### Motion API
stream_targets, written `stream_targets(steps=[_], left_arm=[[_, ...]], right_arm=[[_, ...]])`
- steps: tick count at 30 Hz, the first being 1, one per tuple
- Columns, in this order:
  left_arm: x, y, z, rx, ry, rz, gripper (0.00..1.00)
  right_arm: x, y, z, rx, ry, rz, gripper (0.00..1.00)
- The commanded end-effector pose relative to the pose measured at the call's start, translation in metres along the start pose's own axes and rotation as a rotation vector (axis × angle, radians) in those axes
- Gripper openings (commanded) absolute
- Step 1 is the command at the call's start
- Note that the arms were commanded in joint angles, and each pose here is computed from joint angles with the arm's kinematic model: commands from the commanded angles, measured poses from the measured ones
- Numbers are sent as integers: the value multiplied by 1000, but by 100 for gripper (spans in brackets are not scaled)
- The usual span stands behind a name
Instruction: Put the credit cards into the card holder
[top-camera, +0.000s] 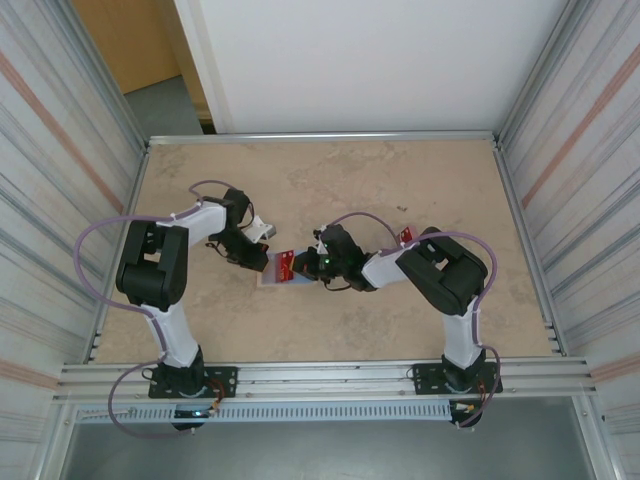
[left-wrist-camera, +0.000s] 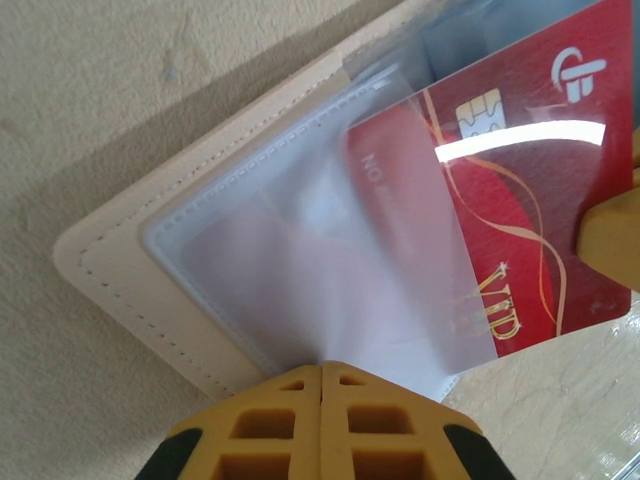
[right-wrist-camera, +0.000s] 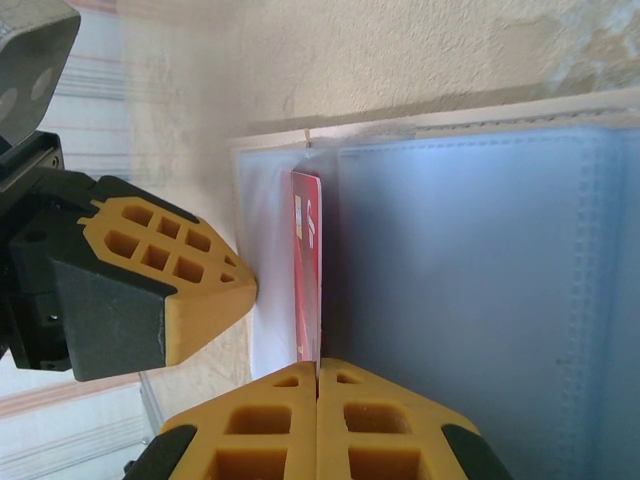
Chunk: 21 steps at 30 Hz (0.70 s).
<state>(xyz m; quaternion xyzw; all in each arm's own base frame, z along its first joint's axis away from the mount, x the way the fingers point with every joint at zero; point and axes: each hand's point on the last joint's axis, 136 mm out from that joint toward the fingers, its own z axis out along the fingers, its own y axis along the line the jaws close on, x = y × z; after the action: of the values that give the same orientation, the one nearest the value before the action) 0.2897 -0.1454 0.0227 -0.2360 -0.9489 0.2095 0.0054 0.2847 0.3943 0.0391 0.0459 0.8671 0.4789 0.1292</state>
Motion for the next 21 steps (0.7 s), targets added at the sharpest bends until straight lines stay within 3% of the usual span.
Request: stream_targets(steps=[1, 21], left_arm=[[8, 5, 4, -26, 29, 7, 0], [1, 8, -10, -40, -4, -3, 0]], right_arm=[[11, -25, 7, 74, 5, 39, 0], [19, -36, 8, 220, 98, -5, 12]])
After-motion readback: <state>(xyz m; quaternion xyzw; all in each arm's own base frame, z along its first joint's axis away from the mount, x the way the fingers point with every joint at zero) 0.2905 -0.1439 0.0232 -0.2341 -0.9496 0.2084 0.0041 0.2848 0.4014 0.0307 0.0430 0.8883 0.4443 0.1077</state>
